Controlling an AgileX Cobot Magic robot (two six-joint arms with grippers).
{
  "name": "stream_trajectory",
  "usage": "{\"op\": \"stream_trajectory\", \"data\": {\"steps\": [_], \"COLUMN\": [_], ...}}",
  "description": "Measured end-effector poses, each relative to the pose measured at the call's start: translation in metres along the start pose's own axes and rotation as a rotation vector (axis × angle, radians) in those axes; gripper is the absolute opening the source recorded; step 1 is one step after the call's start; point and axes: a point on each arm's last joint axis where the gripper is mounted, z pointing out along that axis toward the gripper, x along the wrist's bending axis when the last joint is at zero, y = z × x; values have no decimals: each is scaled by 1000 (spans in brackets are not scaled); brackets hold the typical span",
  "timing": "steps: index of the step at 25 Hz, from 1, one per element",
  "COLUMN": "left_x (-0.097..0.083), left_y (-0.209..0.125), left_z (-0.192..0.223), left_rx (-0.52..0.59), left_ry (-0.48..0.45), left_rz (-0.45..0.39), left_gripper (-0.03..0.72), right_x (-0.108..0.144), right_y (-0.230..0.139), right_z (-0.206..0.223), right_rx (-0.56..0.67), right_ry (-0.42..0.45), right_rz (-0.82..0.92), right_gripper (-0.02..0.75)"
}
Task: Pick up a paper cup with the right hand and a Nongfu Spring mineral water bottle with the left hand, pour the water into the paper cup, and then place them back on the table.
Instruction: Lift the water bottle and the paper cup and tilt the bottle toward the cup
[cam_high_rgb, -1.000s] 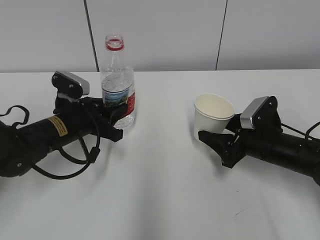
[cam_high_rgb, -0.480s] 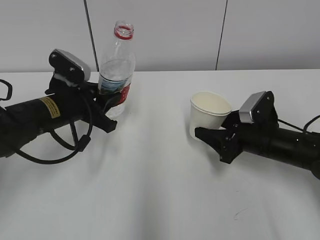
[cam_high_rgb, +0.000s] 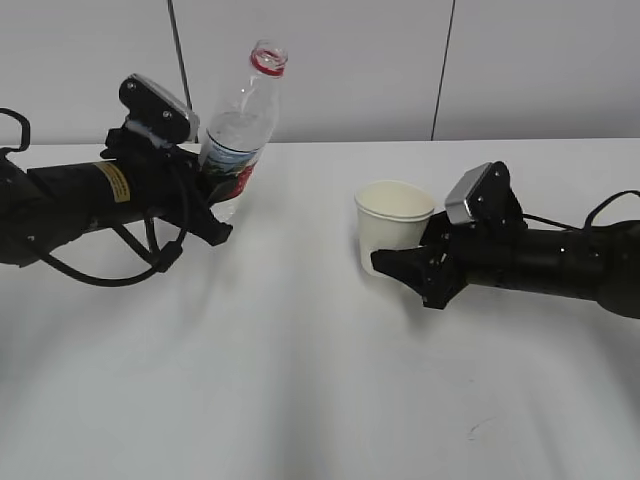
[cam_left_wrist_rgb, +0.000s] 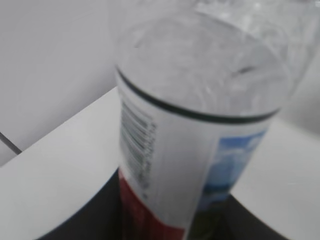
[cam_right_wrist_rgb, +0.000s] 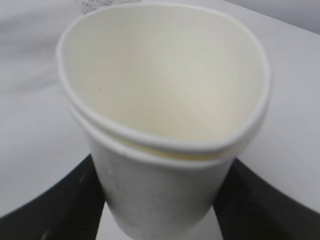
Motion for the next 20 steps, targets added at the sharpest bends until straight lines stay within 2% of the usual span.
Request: {"op": "stream_trajectory", "data": {"steps": [9,20], "left_x": [12,27], "left_y": [17,35], "left_z": [9,15], "left_rx": [46,87], "left_ry": [-2,25], "left_rz": [119,278], "left_gripper": [231,239], "right_x": [-13,-25], "right_y": [17,36], "right_z": [14,22], "right_rx": [25,24], "right_ry": [-26,-12], "right_rz": [-25,-10], "right_gripper": [458,458]}}
